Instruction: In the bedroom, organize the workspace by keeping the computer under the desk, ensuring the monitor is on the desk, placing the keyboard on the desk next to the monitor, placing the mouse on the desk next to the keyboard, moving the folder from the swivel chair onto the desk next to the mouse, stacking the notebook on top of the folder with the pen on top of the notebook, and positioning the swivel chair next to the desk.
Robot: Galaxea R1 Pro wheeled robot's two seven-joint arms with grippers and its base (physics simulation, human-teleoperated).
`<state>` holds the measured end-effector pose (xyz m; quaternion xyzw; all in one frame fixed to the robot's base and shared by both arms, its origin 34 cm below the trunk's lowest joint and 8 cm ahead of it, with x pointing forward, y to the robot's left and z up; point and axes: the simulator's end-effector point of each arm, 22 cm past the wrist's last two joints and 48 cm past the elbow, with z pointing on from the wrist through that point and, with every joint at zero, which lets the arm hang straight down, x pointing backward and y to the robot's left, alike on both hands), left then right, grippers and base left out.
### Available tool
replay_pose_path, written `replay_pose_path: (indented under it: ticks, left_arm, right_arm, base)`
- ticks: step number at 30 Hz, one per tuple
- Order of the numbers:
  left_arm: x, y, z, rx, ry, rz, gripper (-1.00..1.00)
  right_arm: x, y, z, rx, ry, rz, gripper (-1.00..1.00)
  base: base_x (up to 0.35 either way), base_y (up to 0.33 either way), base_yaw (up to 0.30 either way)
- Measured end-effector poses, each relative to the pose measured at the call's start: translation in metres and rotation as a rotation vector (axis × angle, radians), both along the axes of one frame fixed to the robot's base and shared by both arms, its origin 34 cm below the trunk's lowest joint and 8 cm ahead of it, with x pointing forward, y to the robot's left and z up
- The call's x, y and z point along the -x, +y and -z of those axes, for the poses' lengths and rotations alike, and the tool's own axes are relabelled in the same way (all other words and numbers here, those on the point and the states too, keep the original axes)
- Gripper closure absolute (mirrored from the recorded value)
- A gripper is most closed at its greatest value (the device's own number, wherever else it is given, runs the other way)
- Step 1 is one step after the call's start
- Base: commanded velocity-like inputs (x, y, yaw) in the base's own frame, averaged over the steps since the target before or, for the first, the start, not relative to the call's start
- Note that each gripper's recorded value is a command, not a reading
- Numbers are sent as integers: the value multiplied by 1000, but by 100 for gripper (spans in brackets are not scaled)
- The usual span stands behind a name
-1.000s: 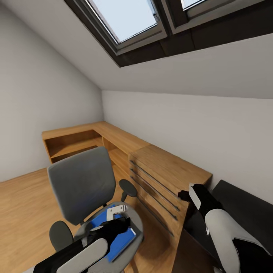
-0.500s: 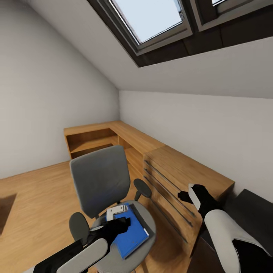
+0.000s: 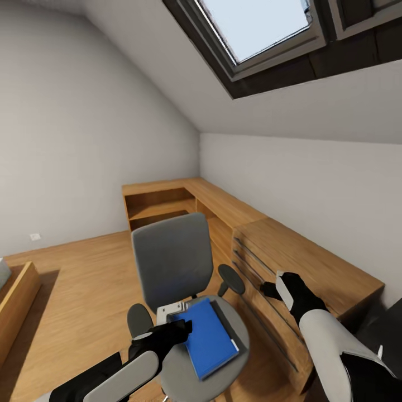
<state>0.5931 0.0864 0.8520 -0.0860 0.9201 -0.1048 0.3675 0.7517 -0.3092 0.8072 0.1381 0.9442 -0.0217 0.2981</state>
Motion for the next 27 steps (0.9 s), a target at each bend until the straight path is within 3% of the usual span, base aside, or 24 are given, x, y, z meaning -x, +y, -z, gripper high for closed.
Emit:
replay_pose_path:
  ticks: [21,27]
  left_arm:
    - [-1,4,1,-4,1,-5,-100]
    - [-2,14,4,-16,6,-15,-100]
  right_arm:
    - [1,1,1,1,1,-1,-100]
    - [2,5,4,-3,5,-5,-100]
  base:
    - [0,0,275]
    - [0,0,134]
